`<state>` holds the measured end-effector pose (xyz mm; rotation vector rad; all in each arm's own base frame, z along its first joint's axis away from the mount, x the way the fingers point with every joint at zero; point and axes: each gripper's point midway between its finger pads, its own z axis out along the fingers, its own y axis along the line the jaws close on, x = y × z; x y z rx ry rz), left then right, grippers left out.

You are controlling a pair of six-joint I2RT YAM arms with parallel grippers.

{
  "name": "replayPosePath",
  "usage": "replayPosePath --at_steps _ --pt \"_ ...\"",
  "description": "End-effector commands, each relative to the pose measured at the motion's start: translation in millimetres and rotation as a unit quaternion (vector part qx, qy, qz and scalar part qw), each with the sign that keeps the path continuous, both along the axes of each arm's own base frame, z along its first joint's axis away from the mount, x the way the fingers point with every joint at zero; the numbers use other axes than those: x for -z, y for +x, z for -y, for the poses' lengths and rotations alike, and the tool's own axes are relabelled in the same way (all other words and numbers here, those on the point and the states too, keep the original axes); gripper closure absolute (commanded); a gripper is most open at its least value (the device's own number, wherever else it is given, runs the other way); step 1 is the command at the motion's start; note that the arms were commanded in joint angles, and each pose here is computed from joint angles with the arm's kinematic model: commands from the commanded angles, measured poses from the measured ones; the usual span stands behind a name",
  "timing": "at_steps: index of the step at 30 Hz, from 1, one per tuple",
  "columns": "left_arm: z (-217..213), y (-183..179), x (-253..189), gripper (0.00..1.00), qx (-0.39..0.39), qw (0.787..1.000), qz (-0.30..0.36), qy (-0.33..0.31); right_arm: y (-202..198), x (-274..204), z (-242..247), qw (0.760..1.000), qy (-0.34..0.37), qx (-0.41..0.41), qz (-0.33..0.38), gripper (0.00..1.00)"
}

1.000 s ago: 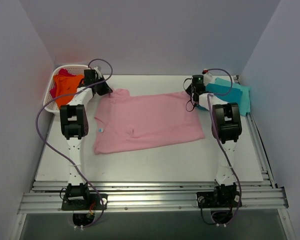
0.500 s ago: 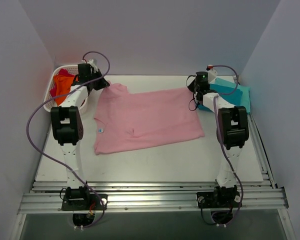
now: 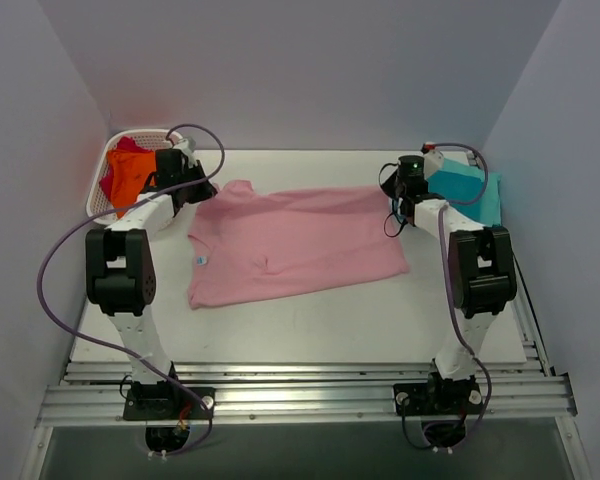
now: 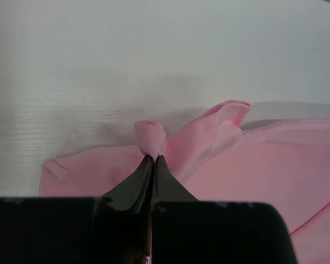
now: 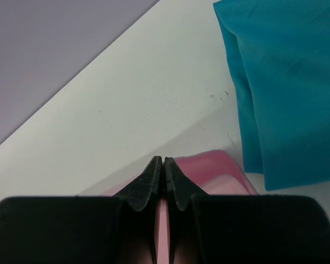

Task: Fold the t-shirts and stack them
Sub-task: Fold the other side of the tshirt into a rectangle

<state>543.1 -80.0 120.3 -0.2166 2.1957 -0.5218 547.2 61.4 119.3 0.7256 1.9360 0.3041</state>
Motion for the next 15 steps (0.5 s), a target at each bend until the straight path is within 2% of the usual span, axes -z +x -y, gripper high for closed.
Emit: replayPosePath --at_steps 1,4,11,15 --pt "7 -8 -43 0.98 -0.002 0.996 0.074 0.055 -13 -35 11 0.999 0.009 0.024 0.040 1.00" --pt "15 -21 -52 0.98 -0.004 0.991 0.092 0.093 -25 -38 14 0.999 0.013 0.029 0.042 1.00" --pt "19 -61 -58 0.98 -0.016 0.986 0.114 0.123 -60 -27 20 0.999 0.011 0.039 0.023 1.00" --pt "14 -89 -46 0.98 -0.031 0.984 0.095 0.146 -84 -19 25 0.999 0.007 0.046 0.009 1.00"
